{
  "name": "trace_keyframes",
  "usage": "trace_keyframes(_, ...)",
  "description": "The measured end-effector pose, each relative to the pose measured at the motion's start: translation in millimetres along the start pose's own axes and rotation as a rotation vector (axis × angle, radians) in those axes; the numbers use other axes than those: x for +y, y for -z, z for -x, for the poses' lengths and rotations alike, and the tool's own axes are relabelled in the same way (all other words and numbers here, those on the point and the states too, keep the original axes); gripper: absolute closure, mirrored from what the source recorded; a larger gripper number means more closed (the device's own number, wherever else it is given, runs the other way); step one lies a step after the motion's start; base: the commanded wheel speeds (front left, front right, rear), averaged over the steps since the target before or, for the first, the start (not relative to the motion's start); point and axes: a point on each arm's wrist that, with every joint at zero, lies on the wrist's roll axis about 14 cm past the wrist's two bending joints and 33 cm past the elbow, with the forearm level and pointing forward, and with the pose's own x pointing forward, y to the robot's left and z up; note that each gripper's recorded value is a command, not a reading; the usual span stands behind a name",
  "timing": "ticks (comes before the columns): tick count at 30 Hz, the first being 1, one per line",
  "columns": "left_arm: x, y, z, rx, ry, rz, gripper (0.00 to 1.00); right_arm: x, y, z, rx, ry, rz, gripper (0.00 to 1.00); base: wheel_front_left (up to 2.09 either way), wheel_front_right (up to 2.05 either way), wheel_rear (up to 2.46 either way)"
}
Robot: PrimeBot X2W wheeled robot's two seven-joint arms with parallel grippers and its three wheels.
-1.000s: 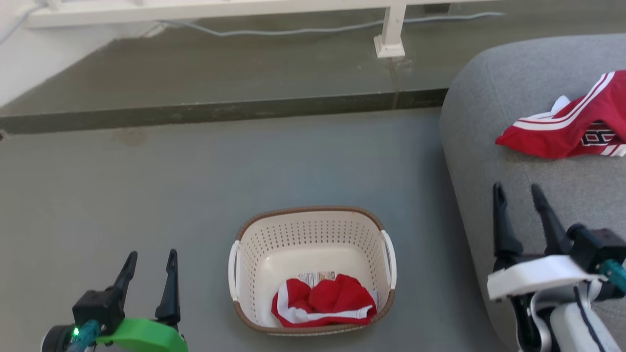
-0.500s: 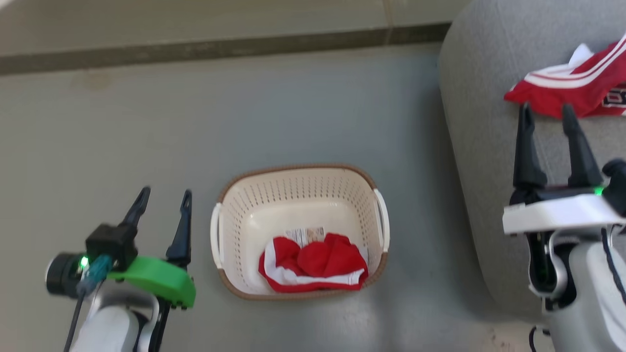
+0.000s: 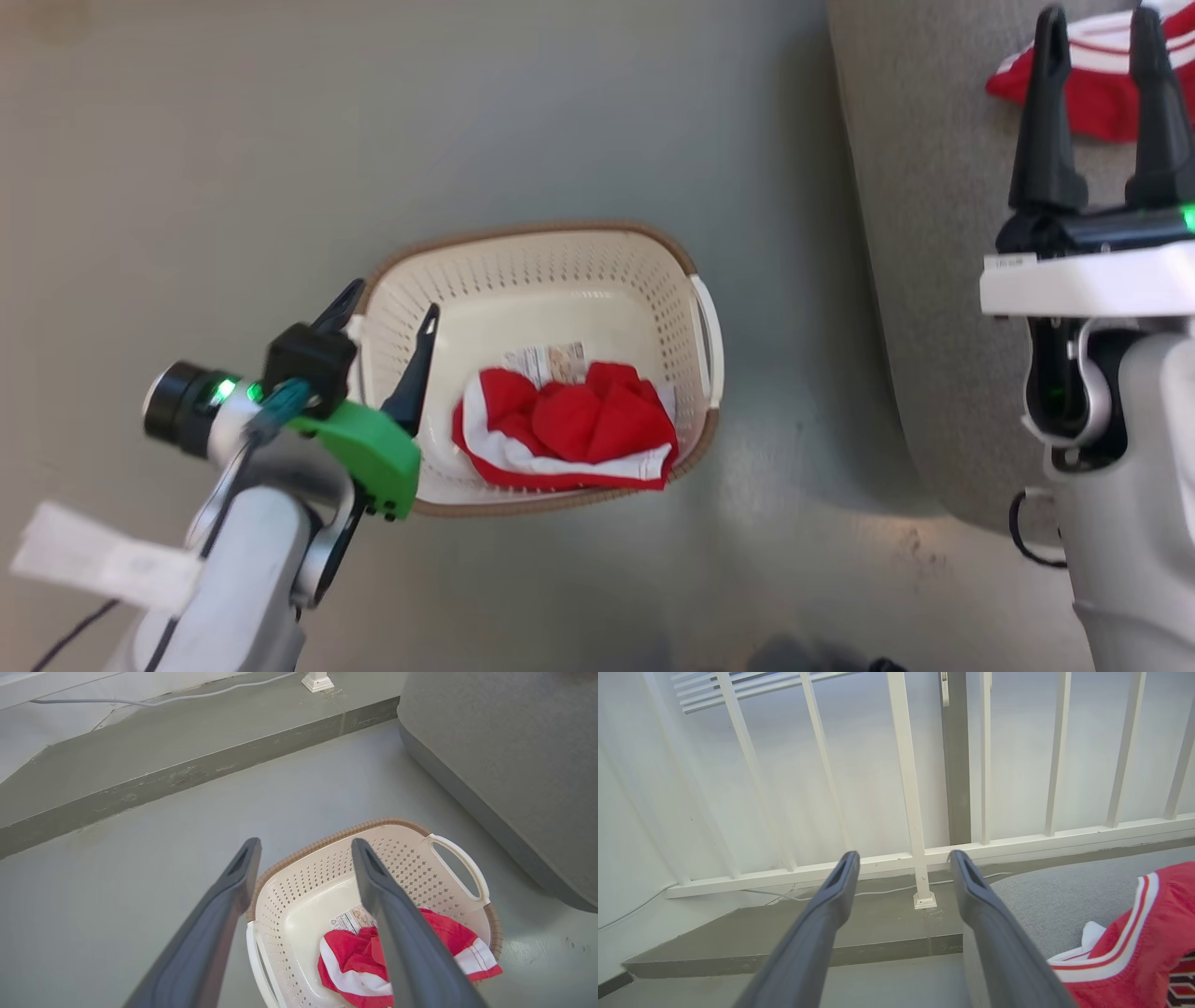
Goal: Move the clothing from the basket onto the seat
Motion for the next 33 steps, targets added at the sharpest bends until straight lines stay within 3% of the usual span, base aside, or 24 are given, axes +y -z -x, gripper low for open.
trace_keyframes(15,-48.8,98.2,-56.7,0.286,0.302,-0.161,0.00,-24.3,39.6,-36.5,0.023,0.037,0.049,0.00,0.00,0.00,0.00)
trace_keyframes(33,-93.4,191.1,-49.1,0.510,0.530,-0.208,0.00,-42.2,89.8,-40.5,0.111,0.071,0.082,0.00,0.00,0.00,0.00)
